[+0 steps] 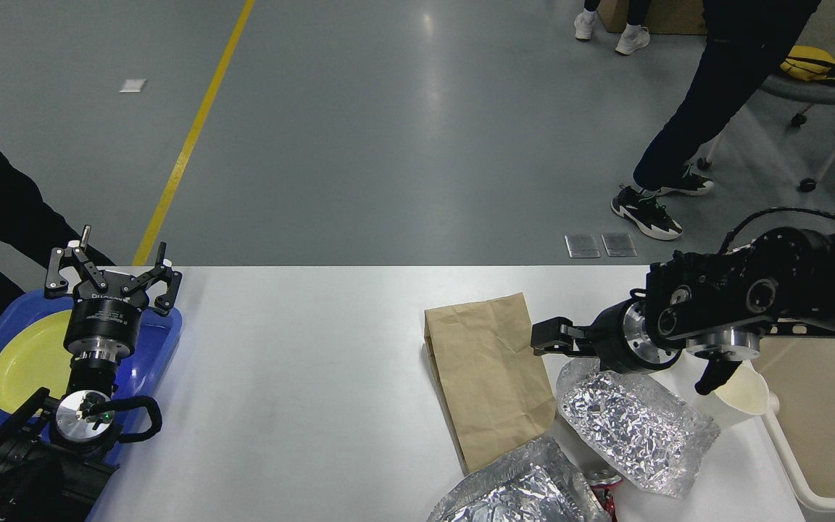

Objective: Tidy desktop
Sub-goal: 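Grasp the brown paper bag's edge with the right gripper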

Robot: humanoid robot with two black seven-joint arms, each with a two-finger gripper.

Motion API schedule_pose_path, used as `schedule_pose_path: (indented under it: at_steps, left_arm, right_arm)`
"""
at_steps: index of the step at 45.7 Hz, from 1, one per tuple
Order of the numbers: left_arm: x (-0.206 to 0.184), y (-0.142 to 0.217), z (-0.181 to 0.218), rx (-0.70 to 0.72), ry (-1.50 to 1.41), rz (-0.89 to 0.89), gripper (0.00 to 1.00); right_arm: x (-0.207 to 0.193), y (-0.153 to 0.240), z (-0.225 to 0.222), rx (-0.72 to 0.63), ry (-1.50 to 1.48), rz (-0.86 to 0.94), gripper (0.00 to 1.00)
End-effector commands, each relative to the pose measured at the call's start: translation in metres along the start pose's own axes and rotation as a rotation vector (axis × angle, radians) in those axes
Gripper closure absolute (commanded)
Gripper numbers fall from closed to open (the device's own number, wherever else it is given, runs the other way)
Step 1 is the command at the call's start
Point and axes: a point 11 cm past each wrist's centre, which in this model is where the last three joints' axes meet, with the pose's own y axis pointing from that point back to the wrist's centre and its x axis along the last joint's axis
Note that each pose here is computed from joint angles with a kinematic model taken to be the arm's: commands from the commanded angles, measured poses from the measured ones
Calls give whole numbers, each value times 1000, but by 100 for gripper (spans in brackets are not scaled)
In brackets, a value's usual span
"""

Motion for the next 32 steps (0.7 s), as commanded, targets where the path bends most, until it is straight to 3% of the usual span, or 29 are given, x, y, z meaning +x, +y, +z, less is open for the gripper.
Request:
schedule_pose_path:
  at_steps: [1, 9, 32]
  left_arm:
    - [0, 0, 0, -1, 0, 0, 3]
    - [0, 0, 0, -1, 0, 0, 3]
    - [1, 1, 0, 0, 0, 2, 3]
  right_arm:
    - [1, -14, -4, 13, 69, 32, 0]
    - [-6, -26, -20, 54, 150, 21, 0]
    - [-4, -61, 6, -31, 316, 111, 0]
